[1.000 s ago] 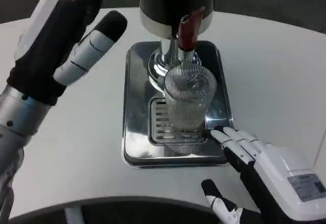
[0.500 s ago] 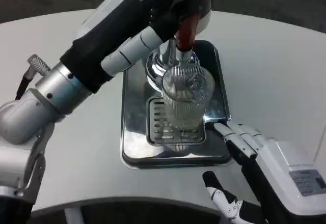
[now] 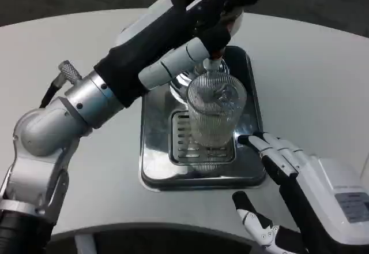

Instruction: Grasp the cup under the faucet to collect the drink, then remove the cup.

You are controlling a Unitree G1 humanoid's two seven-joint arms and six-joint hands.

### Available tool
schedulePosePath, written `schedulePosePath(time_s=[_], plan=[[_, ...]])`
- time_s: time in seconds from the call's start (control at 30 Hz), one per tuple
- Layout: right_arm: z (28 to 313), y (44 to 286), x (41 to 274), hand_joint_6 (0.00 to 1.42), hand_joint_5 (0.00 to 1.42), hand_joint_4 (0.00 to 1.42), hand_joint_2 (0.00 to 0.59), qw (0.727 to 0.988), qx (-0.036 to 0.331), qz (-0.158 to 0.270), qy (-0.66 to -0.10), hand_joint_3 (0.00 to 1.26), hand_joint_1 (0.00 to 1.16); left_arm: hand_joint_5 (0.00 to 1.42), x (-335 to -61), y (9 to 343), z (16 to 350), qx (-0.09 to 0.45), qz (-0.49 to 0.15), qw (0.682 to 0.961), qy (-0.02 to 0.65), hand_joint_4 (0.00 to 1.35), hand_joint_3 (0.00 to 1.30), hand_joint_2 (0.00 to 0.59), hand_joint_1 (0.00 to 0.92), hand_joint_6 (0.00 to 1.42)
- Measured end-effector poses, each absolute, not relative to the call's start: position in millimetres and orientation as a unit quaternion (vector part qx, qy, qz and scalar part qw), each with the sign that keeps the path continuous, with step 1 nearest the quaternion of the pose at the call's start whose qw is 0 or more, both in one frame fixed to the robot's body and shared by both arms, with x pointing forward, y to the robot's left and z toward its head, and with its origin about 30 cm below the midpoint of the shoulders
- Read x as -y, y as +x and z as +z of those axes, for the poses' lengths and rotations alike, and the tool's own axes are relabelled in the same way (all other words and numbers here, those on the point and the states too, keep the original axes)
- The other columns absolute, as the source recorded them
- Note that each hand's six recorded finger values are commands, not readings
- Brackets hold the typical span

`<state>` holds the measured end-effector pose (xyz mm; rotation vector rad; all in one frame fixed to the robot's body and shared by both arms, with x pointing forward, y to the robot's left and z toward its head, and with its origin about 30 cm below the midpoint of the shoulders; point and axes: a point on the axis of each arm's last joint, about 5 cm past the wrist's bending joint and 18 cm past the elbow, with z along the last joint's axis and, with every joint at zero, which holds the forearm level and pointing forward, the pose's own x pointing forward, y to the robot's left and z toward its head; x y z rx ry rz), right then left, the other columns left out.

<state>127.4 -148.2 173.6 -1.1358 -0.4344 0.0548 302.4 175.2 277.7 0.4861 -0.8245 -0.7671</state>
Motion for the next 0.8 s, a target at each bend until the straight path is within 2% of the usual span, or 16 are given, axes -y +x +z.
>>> schedulePosePath(time_s=[0.2, 0.8], plan=[[173.8, 127.2, 147.7, 0.21, 0.14, 0.12, 0.458, 0.821, 0.204, 0.024, -0.532, 0.17, 0.36, 0.02, -175.5, 299.4, 280.0, 0.391, -0.363, 0.806, 0.255, 0.0, 0.0, 0.119, 0.0, 0.0], [172.5, 123.4, 146.4, 0.23, 0.15, 0.12, 0.463, 0.824, 0.198, 0.018, -0.53, 0.17, 0.35, 0.0, -176.0, 282.5, 291.1, 0.424, -0.355, 0.717, 0.423, 0.0, 0.0, 0.115, 0.0, 0.0]])
